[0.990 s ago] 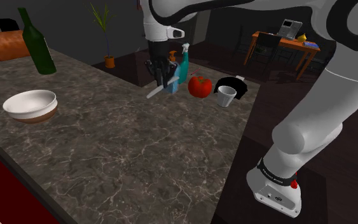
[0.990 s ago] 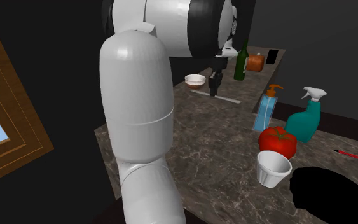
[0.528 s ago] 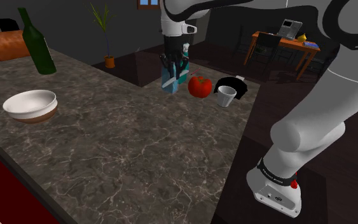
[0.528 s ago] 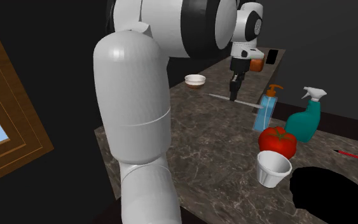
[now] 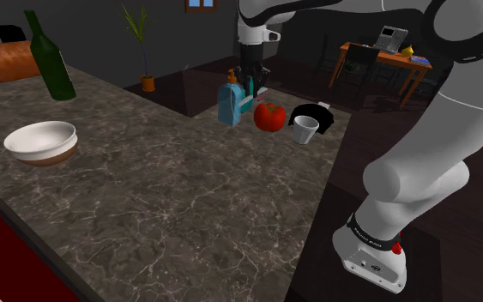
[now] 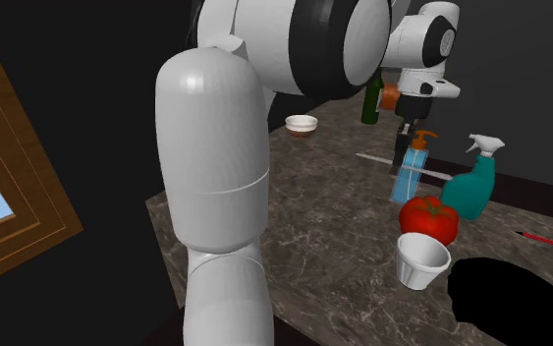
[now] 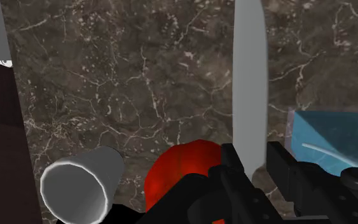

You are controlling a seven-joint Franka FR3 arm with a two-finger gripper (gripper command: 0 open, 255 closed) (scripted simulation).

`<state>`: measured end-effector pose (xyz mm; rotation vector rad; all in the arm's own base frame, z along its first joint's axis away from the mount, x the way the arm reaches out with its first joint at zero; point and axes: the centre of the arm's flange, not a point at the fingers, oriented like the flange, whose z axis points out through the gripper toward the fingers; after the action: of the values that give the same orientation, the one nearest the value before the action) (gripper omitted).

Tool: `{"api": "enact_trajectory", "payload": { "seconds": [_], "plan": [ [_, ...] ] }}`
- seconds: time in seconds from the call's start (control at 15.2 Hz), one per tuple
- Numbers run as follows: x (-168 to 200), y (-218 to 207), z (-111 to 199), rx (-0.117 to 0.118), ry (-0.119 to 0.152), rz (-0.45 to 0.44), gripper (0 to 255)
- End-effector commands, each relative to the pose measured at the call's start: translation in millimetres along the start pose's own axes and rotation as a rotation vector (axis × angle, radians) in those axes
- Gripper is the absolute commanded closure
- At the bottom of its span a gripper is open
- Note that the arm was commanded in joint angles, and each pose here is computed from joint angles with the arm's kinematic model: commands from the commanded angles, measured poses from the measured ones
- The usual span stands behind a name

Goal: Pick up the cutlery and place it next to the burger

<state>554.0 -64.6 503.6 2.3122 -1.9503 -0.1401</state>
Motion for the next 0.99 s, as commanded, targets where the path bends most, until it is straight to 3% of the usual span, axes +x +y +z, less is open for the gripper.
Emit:
{"api": "enact_trajectory", "payload": {
  "seconds": [0.0, 0.92],
  "plan": [
    [28, -1, 2, 0.0, 0.0, -0.002, 255],
    [213, 13, 5, 0.0, 0.0, -0.002, 255]
  ]
}}
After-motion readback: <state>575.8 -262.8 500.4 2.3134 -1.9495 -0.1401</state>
